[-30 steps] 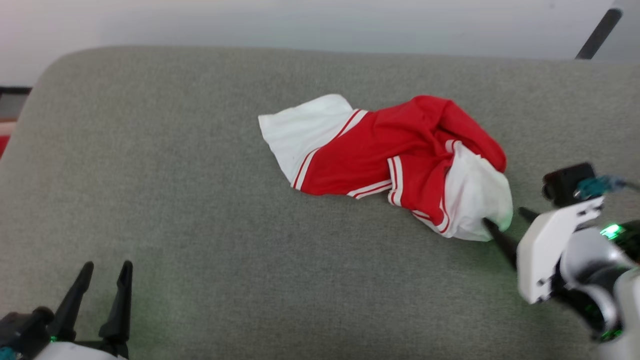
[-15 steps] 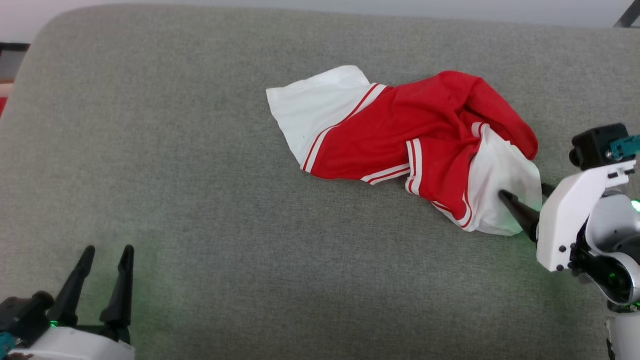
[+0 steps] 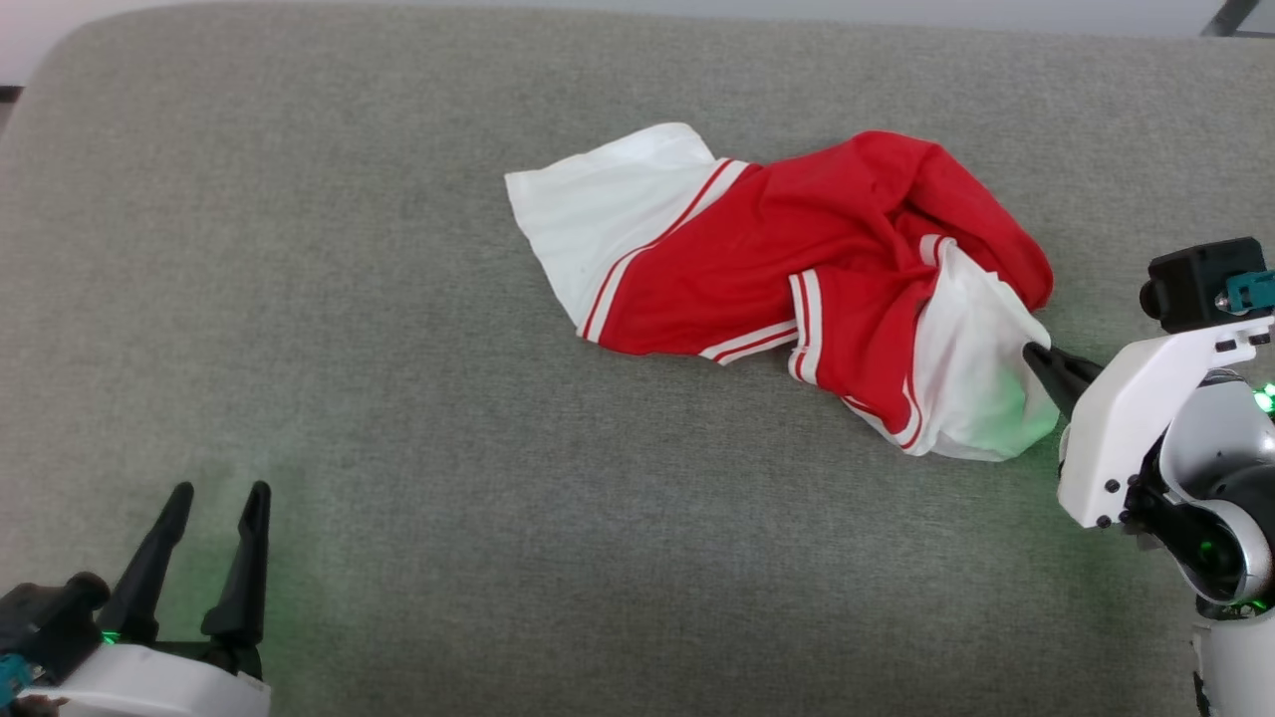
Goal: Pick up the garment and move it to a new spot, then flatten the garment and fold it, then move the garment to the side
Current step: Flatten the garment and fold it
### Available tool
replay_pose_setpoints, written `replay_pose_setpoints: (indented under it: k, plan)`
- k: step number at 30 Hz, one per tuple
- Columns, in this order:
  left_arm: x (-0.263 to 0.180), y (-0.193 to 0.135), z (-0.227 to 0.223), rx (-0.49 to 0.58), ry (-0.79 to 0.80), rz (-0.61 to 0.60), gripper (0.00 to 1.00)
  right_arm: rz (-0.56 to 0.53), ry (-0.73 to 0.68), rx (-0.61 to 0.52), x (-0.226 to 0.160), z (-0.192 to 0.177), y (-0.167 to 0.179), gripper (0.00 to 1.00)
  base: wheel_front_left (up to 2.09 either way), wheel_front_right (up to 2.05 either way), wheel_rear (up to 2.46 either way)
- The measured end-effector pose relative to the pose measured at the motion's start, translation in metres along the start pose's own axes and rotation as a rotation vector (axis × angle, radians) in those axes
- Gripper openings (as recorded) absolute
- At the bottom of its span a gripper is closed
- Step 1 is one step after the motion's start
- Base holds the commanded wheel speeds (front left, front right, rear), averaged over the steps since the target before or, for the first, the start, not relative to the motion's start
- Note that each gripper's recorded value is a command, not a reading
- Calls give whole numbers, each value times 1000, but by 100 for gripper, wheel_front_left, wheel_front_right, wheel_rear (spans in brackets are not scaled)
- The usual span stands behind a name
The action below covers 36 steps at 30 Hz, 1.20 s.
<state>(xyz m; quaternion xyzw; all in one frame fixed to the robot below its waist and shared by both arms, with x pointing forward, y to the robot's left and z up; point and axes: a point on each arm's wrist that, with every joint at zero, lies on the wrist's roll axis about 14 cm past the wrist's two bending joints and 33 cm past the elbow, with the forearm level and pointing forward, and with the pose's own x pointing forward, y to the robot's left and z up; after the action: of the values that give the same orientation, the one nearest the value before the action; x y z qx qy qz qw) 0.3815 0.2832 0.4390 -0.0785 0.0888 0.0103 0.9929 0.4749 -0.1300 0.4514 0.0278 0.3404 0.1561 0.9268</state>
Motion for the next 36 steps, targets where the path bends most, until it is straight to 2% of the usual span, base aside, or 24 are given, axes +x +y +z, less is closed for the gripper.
replay_pose_setpoints:
  k: [7,15,18,23,26,28,32,34,36]
  plan:
    - [7,-4,-1,3,5,-19,100,-76,-75,51,-12,9,-28,0,0,0,0]
    - [17,-8,-3,7,10,-40,100,-316,-211,110,-48,28,-100,0,0,0,0]
    - [20,-9,-5,9,17,-48,100,-419,-201,118,-57,20,-126,0,0,0,0]
    - [23,-10,-7,8,24,-54,100,-545,-113,128,-57,-14,-153,0,0,0,0]
    - [23,-7,-8,12,31,-48,100,-604,-137,122,-58,-18,-165,0,0,0,0]
    - [23,-4,-9,14,34,-42,100,-630,-220,129,-60,-4,-170,0,0,0,0]
    - [24,1,-8,19,35,-30,100,-687,-410,55,-71,38,-177,0,0,0,0]
    - [24,3,-9,21,38,-27,100,-685,-446,41,-68,44,-175,0,0,0,0]
    - [23,3,-10,21,42,-25,100,-684,-417,34,-60,38,-174,0,0,0,0]
